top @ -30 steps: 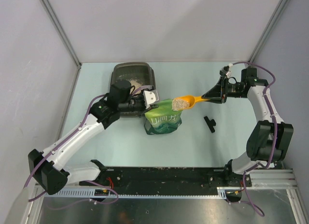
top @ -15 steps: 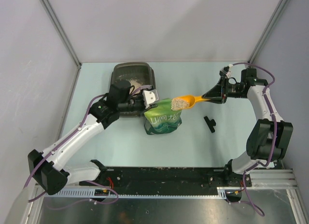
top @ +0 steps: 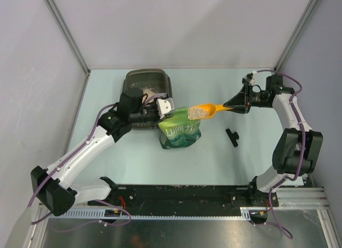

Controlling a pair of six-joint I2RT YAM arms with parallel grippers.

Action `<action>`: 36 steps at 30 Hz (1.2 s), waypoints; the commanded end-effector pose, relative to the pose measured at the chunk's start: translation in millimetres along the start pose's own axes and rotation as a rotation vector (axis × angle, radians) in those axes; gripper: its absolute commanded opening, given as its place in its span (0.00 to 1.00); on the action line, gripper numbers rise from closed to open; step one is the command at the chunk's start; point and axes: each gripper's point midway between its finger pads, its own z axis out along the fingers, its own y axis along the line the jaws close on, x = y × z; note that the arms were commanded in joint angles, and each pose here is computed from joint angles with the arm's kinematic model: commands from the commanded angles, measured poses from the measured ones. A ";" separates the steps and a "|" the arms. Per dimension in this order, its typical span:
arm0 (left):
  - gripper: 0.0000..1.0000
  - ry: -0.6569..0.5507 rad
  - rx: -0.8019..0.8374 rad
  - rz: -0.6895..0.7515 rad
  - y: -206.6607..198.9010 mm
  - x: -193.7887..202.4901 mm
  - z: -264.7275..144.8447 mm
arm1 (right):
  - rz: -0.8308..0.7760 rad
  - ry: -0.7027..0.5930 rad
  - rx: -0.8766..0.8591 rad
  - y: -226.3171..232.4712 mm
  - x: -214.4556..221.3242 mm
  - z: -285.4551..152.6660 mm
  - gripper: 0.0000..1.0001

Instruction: Fill the litter box with clean litter

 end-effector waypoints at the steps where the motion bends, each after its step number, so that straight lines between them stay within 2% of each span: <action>1: 0.00 0.001 -0.048 0.029 11.6 -5.2 -10.8 | 0.025 0.009 -0.049 4.3 -6.0 1.7 0.00; 36: 0.00 0.040 -0.086 0.000 16.2 13.2 -25.0 | 0.047 0.070 -0.137 11.7 -24.4 14.9 0.00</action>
